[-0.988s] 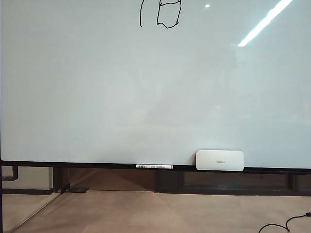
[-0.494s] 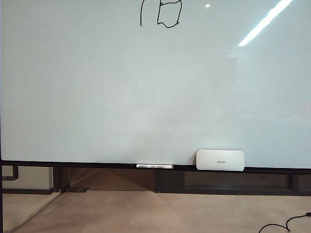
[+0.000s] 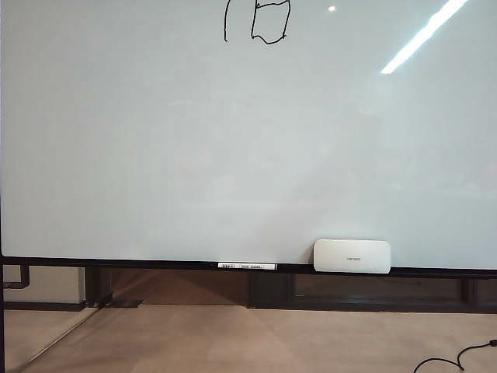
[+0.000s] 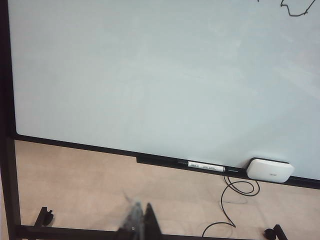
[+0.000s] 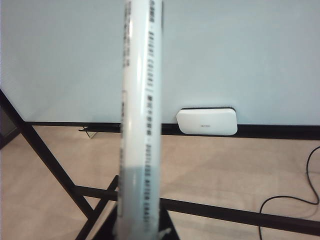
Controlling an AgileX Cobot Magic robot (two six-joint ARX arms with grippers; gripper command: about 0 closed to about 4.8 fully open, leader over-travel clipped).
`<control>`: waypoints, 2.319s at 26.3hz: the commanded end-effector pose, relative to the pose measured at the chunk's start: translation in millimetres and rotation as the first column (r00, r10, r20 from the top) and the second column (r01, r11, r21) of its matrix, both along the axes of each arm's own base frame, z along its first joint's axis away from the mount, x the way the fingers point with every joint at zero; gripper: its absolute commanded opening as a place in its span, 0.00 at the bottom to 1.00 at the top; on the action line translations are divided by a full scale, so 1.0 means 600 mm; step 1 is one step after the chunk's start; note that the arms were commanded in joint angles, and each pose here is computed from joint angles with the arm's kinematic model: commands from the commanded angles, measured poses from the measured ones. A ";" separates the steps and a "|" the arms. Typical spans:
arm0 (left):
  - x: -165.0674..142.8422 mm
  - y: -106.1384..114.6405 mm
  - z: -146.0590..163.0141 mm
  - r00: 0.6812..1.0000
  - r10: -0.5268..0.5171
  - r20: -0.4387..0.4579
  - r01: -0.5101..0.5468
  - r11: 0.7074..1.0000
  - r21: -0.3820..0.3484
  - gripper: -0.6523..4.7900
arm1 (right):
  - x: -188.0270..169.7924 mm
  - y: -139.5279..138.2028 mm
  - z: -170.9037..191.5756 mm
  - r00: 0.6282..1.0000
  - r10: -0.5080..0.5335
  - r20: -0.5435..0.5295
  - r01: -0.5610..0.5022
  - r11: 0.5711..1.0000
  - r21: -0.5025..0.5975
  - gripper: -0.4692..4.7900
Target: Reach to the right to find the marker pen, pick it up, and write the number 18 on the whiteboard.
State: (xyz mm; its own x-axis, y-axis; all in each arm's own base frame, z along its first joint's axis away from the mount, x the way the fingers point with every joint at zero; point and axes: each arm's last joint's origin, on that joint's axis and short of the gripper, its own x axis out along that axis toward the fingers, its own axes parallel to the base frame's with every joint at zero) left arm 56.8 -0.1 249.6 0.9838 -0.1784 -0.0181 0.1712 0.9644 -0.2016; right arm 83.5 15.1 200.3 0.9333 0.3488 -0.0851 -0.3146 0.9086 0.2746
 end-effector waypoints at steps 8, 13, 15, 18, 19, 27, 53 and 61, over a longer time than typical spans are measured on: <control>0.028 0.005 -0.051 1.000 0.000 -0.030 -0.001 1.000 -0.019 0.12 | 0.012 0.000 -0.027 0.999 -0.030 0.021 0.030 1.000 0.005 0.08; 0.041 0.007 -0.086 0.997 -0.001 -0.080 -0.001 0.999 -0.035 0.12 | 0.017 0.000 -0.053 0.999 -0.037 -0.017 0.037 0.999 -0.004 0.08; 0.044 0.008 -0.099 0.994 -0.003 -0.105 -0.002 0.999 -0.040 0.12 | 0.019 0.000 -0.064 0.999 -0.037 -0.026 0.037 0.999 -0.004 0.08; 0.046 0.008 -0.106 0.993 -0.011 -0.119 0.005 0.999 -0.046 0.12 | 0.021 0.000 -0.070 0.999 -0.041 -0.017 0.041 0.999 -0.005 0.08; 0.046 0.008 -0.106 0.993 -0.010 -0.119 0.005 0.999 -0.045 0.12 | 0.022 0.000 -0.072 0.999 -0.044 -0.015 0.044 0.999 -0.010 0.08; 0.049 0.008 -0.118 0.992 -0.007 -0.130 0.004 1.000 -0.019 0.12 | 0.022 -0.001 -0.077 0.998 -0.055 0.003 0.055 0.992 -0.112 0.08; 0.051 0.009 -0.153 0.970 -0.011 -0.245 -0.005 0.998 -0.064 0.12 | 0.021 -0.001 -0.085 0.998 -0.054 -0.042 0.048 0.991 -0.128 0.09; 0.051 0.009 -0.153 0.970 -0.010 -0.245 -0.006 0.998 -0.064 0.12 | 0.021 -0.001 -0.085 0.998 -0.054 -0.041 0.048 0.991 -0.127 0.09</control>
